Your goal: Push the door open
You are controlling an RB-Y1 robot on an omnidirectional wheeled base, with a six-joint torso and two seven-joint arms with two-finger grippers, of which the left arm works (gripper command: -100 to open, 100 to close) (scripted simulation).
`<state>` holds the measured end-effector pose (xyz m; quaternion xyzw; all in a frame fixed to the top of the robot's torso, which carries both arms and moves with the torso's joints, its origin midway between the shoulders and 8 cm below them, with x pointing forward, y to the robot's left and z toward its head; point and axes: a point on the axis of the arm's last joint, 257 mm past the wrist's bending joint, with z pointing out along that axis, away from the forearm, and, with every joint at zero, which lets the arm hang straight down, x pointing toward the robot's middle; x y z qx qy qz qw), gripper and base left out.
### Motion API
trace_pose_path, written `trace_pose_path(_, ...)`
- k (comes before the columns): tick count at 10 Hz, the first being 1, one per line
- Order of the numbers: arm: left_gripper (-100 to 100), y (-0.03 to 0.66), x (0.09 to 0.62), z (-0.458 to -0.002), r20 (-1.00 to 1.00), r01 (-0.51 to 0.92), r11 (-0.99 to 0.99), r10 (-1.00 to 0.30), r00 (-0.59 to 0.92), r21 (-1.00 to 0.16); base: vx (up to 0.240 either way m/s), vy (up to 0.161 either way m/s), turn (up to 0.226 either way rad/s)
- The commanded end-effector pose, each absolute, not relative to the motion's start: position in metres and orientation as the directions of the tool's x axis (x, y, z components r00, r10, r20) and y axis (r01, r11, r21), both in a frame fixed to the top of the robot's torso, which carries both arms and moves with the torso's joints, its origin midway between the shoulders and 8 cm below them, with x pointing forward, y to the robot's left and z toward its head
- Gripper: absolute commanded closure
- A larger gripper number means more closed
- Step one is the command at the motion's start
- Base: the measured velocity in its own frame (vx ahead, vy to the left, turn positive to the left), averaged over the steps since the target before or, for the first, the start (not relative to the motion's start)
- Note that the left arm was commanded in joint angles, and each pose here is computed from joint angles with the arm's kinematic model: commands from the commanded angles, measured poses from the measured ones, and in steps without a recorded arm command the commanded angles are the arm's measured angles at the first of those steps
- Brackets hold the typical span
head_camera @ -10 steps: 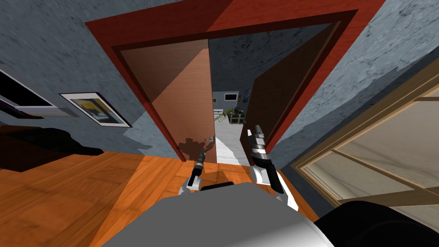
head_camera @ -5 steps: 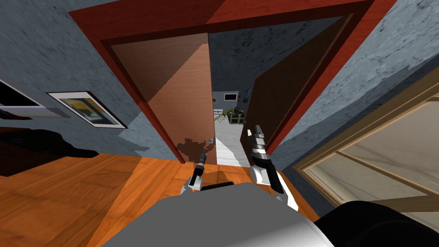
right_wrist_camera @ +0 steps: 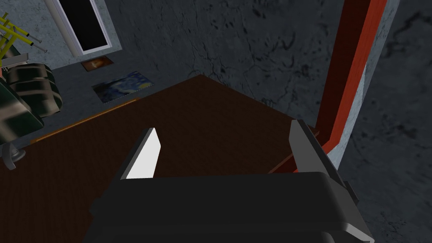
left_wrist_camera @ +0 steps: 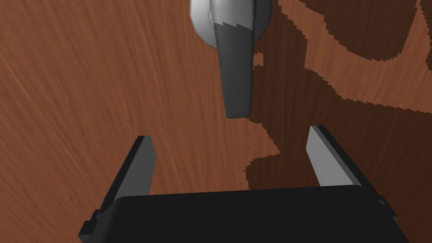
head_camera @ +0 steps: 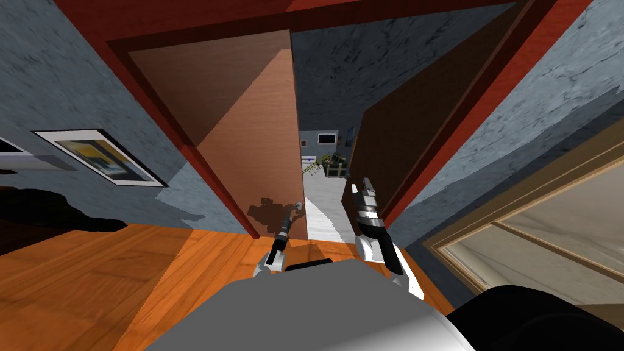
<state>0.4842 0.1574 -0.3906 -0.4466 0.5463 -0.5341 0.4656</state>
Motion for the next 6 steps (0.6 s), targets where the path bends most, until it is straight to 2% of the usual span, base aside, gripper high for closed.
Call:
trace_pose_path(1,-100,0.1604,0.4842,-0.3907,-0.034,0.01,0.032,-0.986,-0.163,-0.999,0.187,-0.038,-0.023)
trace_pose_path(5,-100,0.152,0.4822,-0.3915,-0.01,0.008,0.009,-0.988,-0.157,-1.0,0.185,-0.044,-0.027)
trace_pose_path(6,-100,0.1541,0.4833,-0.3902,-0.016,0.009,0.015,-0.987,-0.158,-1.0,0.08,-0.004,-0.003)
